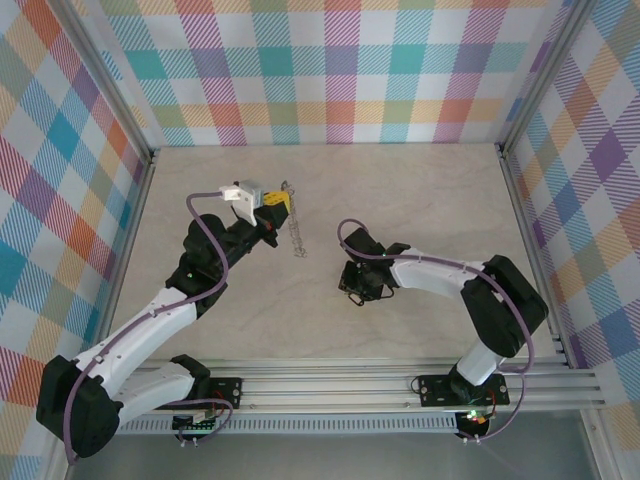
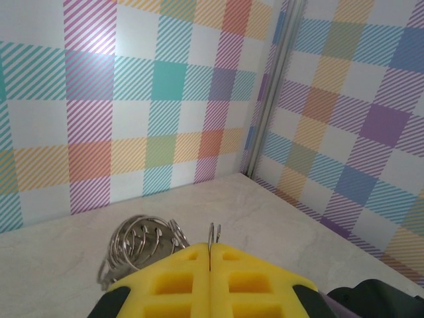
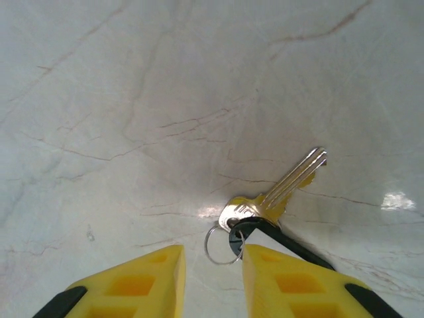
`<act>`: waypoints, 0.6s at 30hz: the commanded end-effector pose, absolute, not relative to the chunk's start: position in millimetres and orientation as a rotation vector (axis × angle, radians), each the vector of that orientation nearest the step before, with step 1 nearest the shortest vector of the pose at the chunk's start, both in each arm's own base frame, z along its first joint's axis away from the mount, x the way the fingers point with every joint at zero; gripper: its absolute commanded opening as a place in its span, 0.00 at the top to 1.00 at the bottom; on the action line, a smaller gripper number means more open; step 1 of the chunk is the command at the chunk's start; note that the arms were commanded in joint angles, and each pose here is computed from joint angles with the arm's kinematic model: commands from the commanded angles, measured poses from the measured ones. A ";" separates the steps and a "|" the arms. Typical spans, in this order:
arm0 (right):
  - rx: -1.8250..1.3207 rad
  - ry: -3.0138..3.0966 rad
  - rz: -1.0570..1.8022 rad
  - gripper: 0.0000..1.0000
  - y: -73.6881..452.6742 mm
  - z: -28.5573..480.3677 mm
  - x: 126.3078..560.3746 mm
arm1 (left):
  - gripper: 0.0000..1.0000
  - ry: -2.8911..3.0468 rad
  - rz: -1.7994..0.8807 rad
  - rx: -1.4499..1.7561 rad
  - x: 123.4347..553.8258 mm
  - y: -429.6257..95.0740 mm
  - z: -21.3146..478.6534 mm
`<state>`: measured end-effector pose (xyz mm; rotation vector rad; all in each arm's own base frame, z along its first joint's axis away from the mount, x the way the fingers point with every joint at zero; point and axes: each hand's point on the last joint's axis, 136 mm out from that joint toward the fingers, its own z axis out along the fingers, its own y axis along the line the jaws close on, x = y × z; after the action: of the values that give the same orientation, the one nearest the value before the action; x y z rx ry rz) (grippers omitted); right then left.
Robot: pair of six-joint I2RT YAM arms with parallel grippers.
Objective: Put the keys on the keyring
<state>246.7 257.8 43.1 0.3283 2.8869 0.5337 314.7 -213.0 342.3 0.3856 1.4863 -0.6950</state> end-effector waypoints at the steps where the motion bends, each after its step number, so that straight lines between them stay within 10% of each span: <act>1: 0.173 2.852 0.491 0.70 253.0 57.1 246.7 | 1.00 1.390 -0.724 0.368 308.7 -207.3 370.3; 18: -0.469 2.672 0.386 0.69 269.5 72.6 258.0 | 1.00 1.404 -0.746 0.370 310.7 -211.0 369.7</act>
<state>249.5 268.7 61.0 -0.1665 2.8052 0.4590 312.9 -214.7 344.2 0.3823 1.4828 -0.7256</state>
